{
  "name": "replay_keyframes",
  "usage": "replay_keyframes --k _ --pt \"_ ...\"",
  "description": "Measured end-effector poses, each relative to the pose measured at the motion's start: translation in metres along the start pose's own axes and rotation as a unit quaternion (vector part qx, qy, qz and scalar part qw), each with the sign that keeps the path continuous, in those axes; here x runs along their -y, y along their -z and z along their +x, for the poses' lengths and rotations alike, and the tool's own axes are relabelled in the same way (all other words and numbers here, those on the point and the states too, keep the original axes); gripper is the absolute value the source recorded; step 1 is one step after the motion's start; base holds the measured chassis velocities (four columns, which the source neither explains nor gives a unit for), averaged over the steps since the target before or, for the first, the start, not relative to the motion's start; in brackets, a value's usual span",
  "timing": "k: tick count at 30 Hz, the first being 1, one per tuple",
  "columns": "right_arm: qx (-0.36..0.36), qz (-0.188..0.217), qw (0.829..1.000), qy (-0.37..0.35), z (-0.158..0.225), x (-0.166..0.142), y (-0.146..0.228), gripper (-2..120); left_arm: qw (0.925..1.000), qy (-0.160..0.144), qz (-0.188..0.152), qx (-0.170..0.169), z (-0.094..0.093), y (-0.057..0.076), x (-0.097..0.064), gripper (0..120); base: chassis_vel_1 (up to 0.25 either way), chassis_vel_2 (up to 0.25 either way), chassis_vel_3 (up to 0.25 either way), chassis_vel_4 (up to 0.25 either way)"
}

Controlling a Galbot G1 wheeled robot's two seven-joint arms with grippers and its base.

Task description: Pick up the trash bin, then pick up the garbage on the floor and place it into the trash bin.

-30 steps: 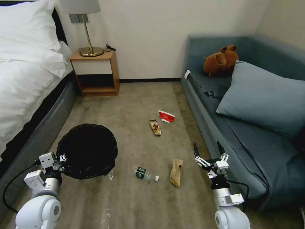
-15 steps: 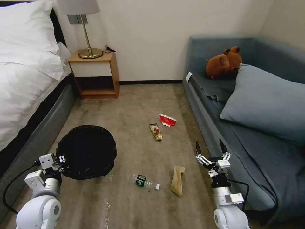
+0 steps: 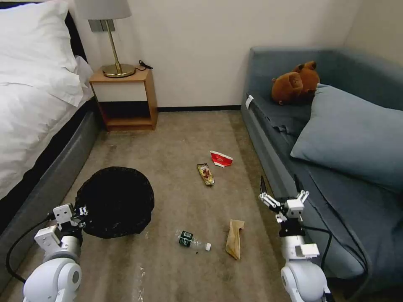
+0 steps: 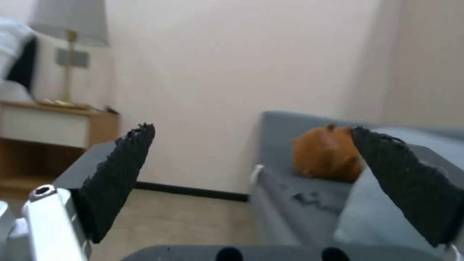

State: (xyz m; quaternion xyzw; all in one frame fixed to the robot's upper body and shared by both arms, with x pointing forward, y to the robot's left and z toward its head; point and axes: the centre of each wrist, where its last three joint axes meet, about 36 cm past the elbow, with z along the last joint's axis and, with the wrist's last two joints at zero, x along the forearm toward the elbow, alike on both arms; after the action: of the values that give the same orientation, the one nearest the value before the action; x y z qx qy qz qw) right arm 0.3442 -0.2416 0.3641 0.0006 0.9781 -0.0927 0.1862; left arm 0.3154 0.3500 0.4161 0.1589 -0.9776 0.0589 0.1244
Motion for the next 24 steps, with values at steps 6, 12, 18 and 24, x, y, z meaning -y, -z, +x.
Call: replay_keyframes --k 6,12,18,24 --pt "0.05 0.083 0.995 -0.02 -0.026 -0.007 0.015 100 1.0 -0.006 0.005 0.002 -0.006 0.006 0.008 4 0.0 0.0 0.0 0.0" --pt "0.123 0.132 0.984 -0.004 -0.054 -0.011 0.017 100 0.9999 -0.006 0.009 0.005 -0.016 0.011 0.01 4 0.0 0.0 0.0 0.0" --pt "0.164 0.066 0.984 0.004 -0.077 -0.05 0.01 100 1.0 0.002 0.007 0.004 -0.02 0.01 0.005 4 0.0 0.0 0.0 0.0" --pt "0.111 0.033 0.993 -0.006 -0.092 -0.076 -0.002 100 1.0 0.007 0.007 0.0 -0.021 0.007 0.001 4 0.0 0.0 0.0 0.0"
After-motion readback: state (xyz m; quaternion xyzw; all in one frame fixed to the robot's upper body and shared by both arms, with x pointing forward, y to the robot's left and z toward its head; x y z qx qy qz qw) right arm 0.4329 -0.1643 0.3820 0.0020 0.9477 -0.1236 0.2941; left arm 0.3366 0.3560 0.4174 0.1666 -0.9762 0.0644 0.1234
